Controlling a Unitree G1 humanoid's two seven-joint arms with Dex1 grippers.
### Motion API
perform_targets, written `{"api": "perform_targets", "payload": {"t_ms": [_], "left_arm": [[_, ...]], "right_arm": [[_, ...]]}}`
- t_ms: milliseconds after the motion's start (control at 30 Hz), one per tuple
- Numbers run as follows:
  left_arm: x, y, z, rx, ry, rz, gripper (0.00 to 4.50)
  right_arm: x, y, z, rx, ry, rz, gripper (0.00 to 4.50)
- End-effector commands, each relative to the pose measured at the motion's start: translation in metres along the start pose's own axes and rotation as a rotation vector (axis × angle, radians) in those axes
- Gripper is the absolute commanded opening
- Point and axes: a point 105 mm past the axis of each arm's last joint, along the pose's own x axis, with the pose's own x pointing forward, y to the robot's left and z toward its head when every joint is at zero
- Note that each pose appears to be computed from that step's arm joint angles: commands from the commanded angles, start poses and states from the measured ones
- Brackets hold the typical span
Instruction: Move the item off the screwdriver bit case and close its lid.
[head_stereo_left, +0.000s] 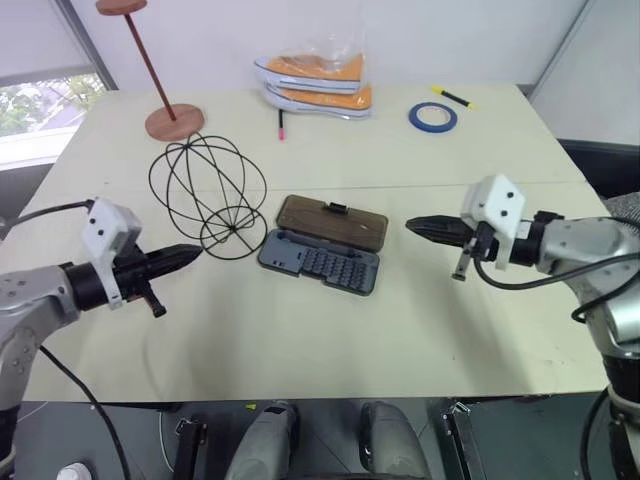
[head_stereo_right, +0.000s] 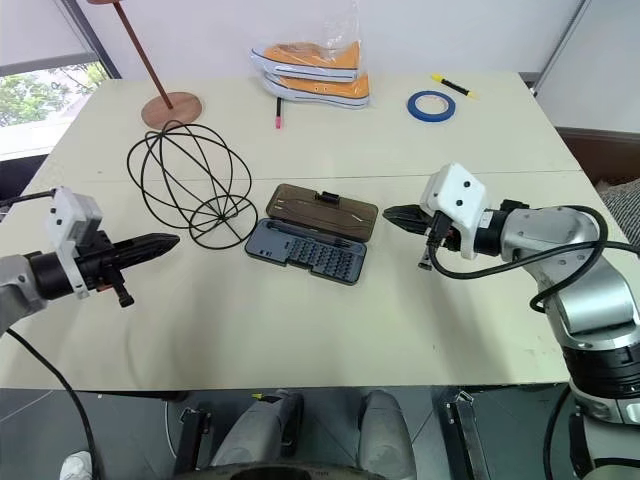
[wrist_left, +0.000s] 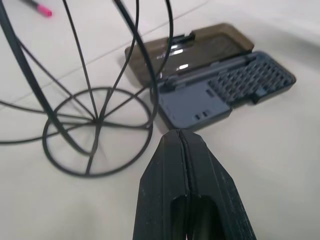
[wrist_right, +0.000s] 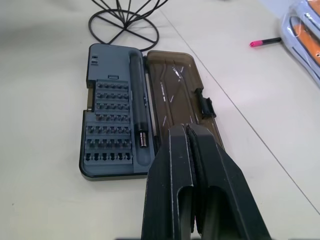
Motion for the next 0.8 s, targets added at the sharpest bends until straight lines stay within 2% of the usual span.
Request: {"api": "perform_targets", "payload": {"t_ms": [33, 167, 233, 467, 800], "left_arm": [[-0.010, 0.007, 0.000, 0.025, 0.017, 0.039, 1.37], [-0.026, 0.017, -0.001, -0.006, 0.014, 0.070, 3.56], [-0.032, 0.023, -0.003, -0.003, 0.021, 0.096, 4.48], [-0.032, 0.035, -0.006, 0.030, 0.001, 0.135, 4.48], [0.004, 0.059, 0.007, 0.074, -0.143, 0.210, 4.48]], "right_arm": [[-0.001, -0.003, 0.008, -0.040, -0.023, -0.017, 0.00], [0.001, -0.002, 0.008, -0.037, -0.023, -0.007, 0.00], [0.002, -0.002, 0.008, -0.034, -0.024, -0.001, 0.00], [0.008, -0.001, 0.006, -0.034, -0.030, 0.009, 0.00], [0.012, 0.000, 0.008, -0.050, -0.054, -0.033, 0.00]]}}
